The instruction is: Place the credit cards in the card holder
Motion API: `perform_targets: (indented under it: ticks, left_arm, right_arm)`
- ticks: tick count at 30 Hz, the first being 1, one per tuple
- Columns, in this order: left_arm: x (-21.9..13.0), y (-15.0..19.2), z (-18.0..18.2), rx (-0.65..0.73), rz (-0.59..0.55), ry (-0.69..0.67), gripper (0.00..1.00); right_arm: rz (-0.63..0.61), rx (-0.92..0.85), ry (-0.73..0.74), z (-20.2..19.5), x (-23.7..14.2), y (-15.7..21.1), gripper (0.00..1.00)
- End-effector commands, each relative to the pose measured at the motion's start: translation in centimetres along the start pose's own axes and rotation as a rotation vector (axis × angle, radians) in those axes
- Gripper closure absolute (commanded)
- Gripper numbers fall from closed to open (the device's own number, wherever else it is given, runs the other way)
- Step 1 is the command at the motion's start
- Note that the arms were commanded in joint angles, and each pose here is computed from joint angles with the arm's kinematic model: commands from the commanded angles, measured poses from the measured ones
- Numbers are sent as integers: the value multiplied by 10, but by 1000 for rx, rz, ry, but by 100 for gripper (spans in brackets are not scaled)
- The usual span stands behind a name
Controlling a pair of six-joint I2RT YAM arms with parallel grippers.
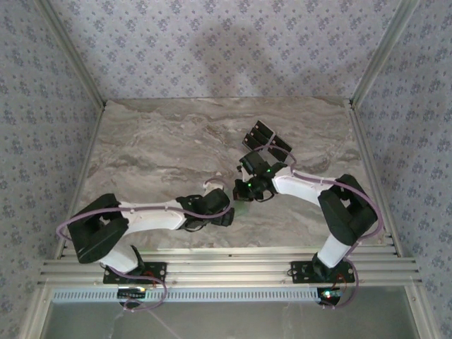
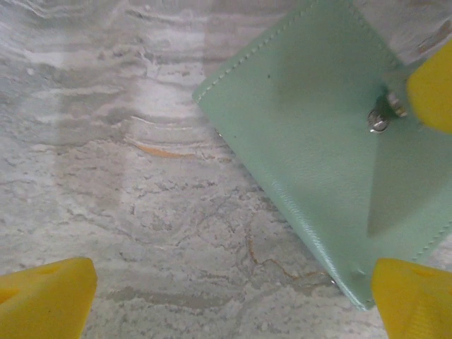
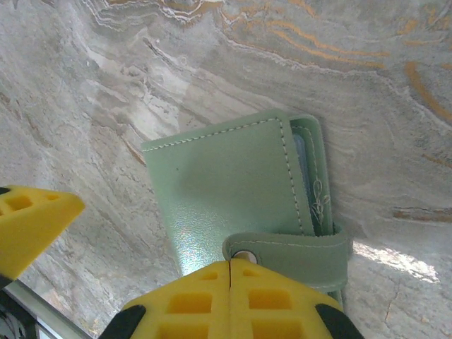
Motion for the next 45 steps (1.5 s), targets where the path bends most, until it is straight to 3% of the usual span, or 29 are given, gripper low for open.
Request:
perform_targets:
  ticks: [1,19,45]
  left_arm:
    - [-14,-11,7,-63,-72,-1,0]
    - [-10,-22,52,-207,-34,-94,0]
    - [20,-27,45,-170,38,-76,0]
  right_arm:
    - [33,-5,23,-6,7,4,100]
    - [50,-3,40,-10,14,4,100]
    - [114,17,182,-46,34,24,100]
Point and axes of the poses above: each hand's point on the last joint's axis, 136 mm out from that joint toward the fingers, its own x axis out along the fingers, its own z axis along the line the jaws close on, y = z × x, the point moved 8 cm from there along -x, back along the fingers, and after that the axes turned 15 degrees about x, right-handed, at the moved point
